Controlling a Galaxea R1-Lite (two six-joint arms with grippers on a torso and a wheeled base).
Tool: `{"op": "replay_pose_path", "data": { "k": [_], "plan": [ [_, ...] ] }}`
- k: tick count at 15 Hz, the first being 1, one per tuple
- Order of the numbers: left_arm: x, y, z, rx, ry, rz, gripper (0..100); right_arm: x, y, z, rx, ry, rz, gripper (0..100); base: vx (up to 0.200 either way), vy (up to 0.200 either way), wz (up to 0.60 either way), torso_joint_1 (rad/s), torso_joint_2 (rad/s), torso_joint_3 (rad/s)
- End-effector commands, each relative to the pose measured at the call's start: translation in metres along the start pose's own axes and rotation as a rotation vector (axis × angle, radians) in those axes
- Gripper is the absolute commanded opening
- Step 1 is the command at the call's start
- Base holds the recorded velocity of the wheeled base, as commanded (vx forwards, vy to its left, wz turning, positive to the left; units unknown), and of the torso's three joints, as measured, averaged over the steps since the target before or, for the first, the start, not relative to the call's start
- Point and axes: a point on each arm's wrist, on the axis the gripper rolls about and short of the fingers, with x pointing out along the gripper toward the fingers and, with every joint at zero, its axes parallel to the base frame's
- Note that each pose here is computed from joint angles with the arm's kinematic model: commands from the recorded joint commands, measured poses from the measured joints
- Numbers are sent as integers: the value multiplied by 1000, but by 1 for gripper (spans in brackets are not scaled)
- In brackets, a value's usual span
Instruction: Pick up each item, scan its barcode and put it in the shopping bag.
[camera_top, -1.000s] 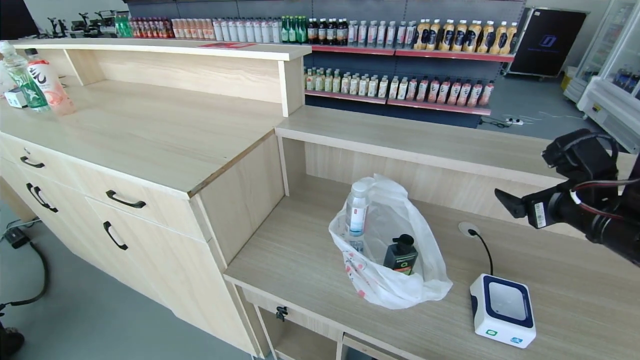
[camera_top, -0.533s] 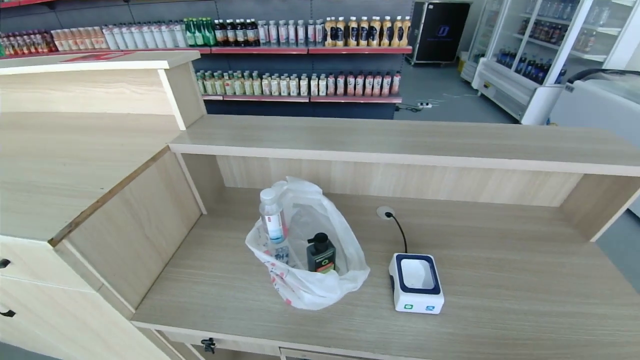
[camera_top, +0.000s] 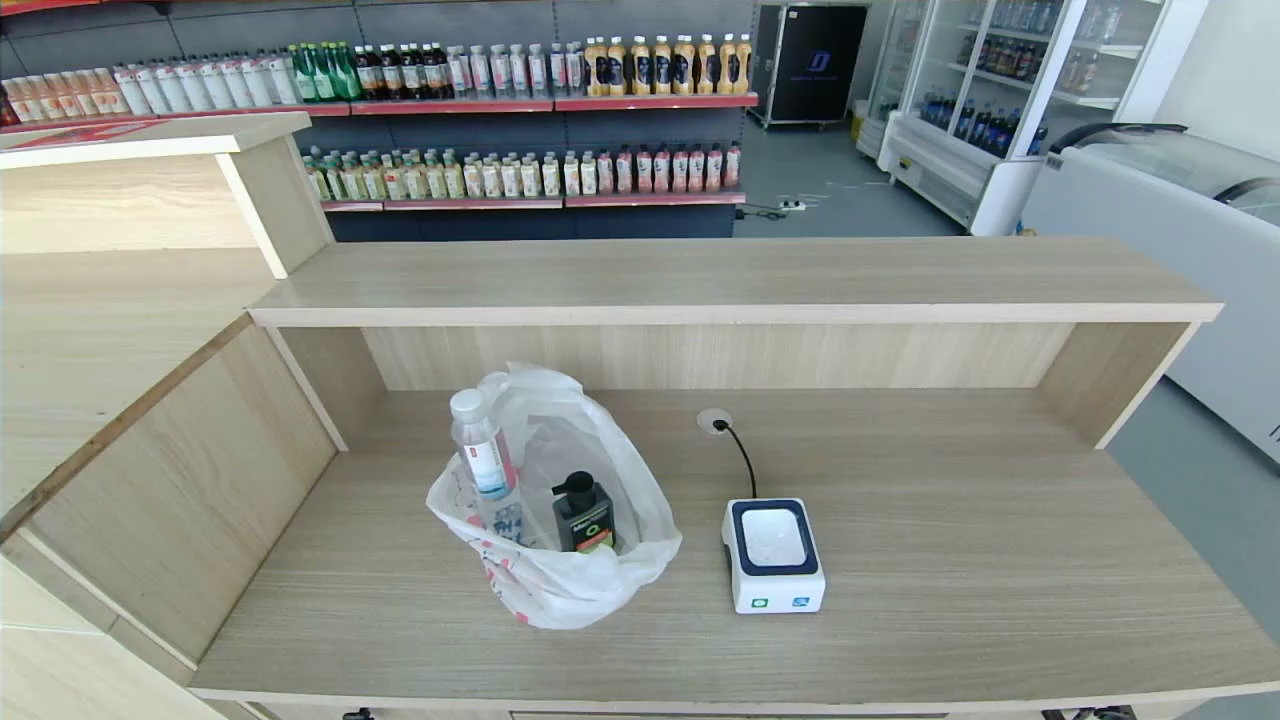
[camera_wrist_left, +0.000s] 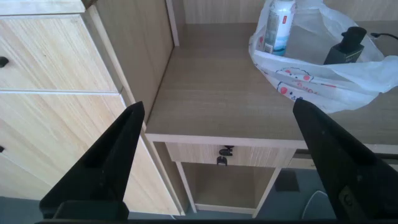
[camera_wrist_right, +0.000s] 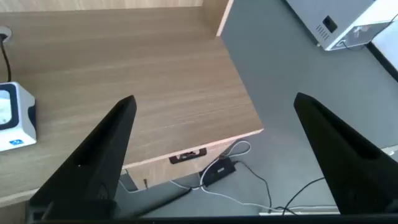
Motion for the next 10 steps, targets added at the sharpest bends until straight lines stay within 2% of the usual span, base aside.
{"op": "replay_pose_path", "data": {
  "k": [1,4,5,10],
  "plan": [
    [0,0,0,0,0,1,100,-11,9,-104,57,-82,76,100,0,0,0,0,0,0],
    [0,0,0,-1,0,1,100,-16,9,-107,96,-199,125,100,0,0,0,0,0,0],
    [0,0,0,0,0,1,100,-16,9,-108,134,-193,126,100,0,0,0,0,0,0],
    [0,0,0,-1,0,1,100,-15,10,-110,156,-190,127,100,0,0,0,0,0,0]
  ]
}}
